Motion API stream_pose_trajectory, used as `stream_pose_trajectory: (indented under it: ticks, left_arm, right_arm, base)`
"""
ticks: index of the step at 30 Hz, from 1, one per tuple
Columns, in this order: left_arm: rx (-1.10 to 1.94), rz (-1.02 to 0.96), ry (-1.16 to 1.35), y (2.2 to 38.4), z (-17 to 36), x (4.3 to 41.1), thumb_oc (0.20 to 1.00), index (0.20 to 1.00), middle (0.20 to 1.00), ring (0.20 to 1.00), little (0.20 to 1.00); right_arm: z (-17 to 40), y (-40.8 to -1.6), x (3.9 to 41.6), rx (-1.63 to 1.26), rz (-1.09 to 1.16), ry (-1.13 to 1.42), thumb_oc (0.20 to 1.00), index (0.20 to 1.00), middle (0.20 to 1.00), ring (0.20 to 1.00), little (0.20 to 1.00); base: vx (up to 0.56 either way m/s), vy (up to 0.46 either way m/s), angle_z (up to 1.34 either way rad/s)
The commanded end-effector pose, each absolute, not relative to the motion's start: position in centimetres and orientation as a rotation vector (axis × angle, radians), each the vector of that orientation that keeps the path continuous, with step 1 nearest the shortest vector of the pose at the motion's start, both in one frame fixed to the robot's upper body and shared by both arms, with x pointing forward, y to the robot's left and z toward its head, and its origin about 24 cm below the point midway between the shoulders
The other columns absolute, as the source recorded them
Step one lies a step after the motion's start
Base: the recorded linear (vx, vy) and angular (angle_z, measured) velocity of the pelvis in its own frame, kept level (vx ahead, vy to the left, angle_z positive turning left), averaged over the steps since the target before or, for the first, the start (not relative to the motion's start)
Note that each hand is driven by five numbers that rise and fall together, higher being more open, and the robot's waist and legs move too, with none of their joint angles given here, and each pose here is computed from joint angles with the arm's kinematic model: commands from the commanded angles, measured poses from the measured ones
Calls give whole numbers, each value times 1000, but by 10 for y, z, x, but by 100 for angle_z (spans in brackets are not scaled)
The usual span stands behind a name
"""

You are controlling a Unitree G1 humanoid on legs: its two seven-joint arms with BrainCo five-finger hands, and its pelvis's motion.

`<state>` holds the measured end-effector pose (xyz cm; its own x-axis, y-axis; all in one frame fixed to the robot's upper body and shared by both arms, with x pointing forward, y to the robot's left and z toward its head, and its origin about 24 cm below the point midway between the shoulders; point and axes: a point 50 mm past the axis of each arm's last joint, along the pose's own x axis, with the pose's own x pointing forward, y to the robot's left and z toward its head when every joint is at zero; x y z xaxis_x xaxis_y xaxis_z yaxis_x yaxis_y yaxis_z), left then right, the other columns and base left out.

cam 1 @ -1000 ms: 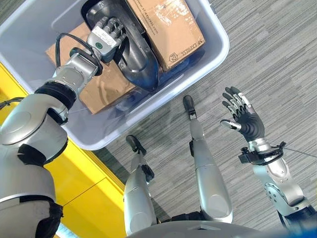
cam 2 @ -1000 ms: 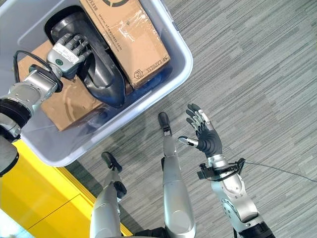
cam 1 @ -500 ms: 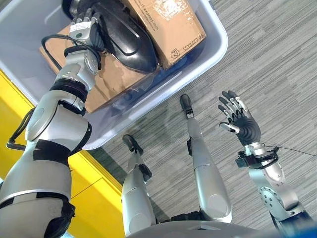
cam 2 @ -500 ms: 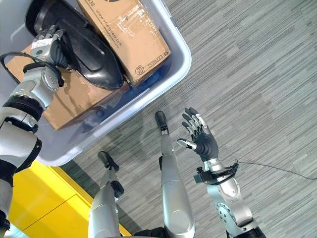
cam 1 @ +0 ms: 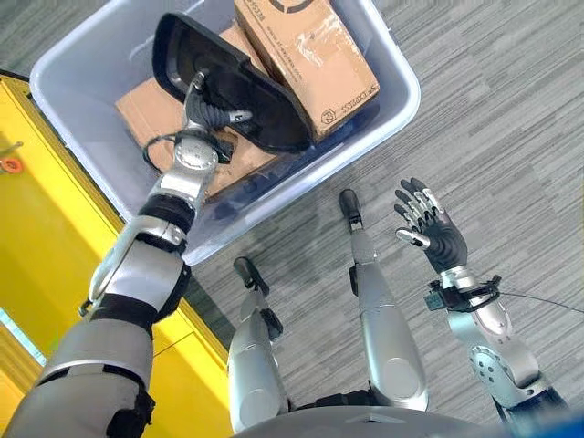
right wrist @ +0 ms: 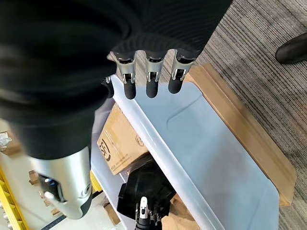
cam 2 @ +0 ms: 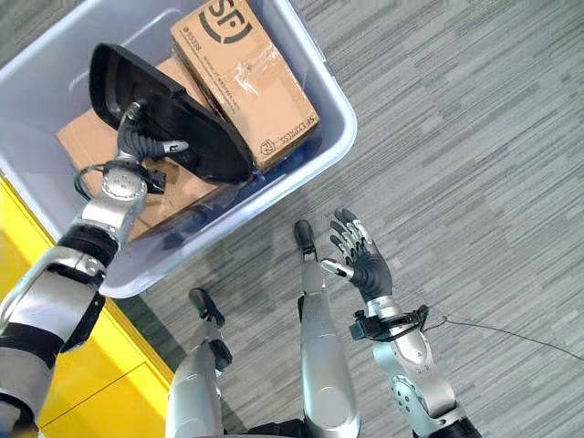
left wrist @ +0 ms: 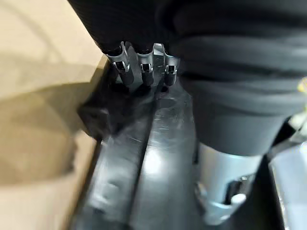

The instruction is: Move parts from the plastic box to the shelf.

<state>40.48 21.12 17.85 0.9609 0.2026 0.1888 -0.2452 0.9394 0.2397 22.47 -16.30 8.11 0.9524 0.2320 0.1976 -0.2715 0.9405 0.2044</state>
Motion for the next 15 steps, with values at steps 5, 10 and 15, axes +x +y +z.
stream_pose_trajectory:
  ticks: [5, 10, 15]
  left_arm:
    - [32, -17, -238, 189, 163, 376, 1000, 1000, 1000, 1000, 1000]
    - [-72, -38, -198, 198, 141, 353, 1000, 1000, 1000, 1000, 1000]
    - [-175, 9, -171, 218, 128, 335, 1000, 1000, 1000, 1000, 1000]
  right_arm:
    - [106, -166, 229, 206, 241, -281, 1000, 1000, 1000, 1000, 1000]
    - [104, -168, 228, 188, 230, -265, 1000, 1000, 1000, 1000, 1000]
    - [102, -169, 226, 176, 240, -234, 1000, 1000, 1000, 1000, 1000]
  base:
    - [-1, 18, 2]
    - [6, 11, 3]
    - [0, 0, 0]
